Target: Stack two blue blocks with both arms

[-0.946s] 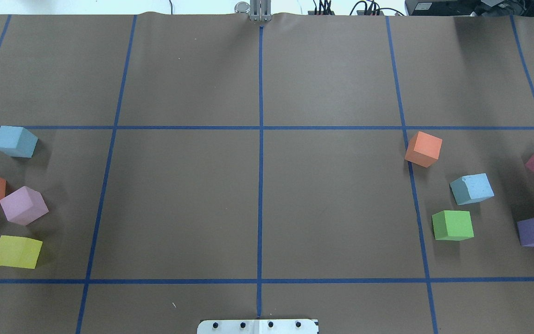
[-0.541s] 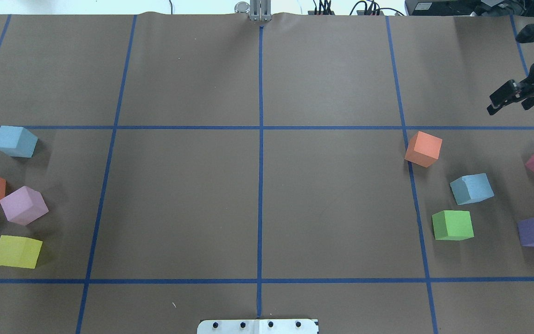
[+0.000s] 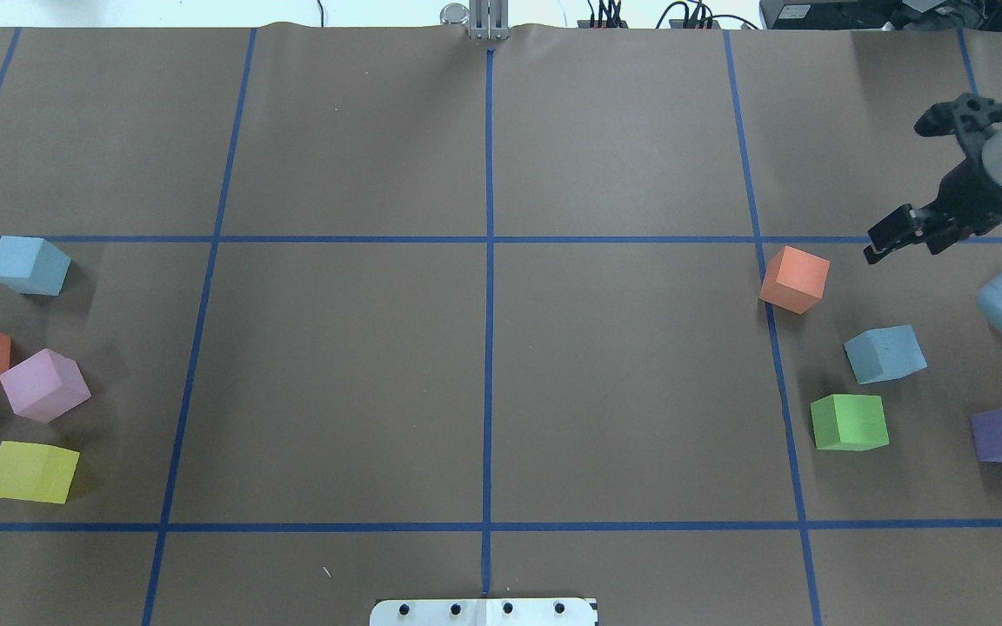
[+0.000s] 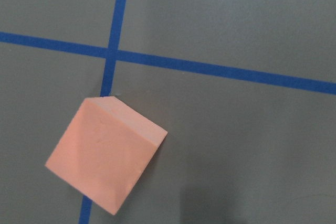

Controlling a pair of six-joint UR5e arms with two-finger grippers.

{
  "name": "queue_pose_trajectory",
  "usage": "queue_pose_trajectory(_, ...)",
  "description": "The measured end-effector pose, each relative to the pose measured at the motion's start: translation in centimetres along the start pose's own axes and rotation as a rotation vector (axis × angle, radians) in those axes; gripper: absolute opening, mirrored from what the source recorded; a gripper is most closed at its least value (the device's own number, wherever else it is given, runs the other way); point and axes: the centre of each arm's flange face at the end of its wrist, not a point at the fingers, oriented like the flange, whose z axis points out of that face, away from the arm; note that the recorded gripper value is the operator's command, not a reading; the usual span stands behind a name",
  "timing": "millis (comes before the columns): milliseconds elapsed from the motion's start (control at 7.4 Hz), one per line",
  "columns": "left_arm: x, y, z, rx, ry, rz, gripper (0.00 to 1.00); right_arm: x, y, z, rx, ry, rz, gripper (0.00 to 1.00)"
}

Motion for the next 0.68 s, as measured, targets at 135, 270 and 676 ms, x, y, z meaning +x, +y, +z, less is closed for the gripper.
queue_pose_trajectory(135, 0.0, 0.0, 0.0, 0.0, 0.001, -0.001, 0.98, 0.2, 1.2, 0.9, 0.001, 0.0, -0.002, 1.0)
queue_pose_trajectory(270, 0.0, 0.1, 0.0, -0.001, 0.001, -0.002, 0.98, 0.6, 2.1, 1.6, 0.0, 0.01, -0.005, 1.0)
queue_pose_trajectory(676, -0.1, 0.2, 0.1, -0.002, 0.001, -0.003, 0.98, 1.1, 3.2, 2.7, 0.006, 0.047, -0.014, 1.0)
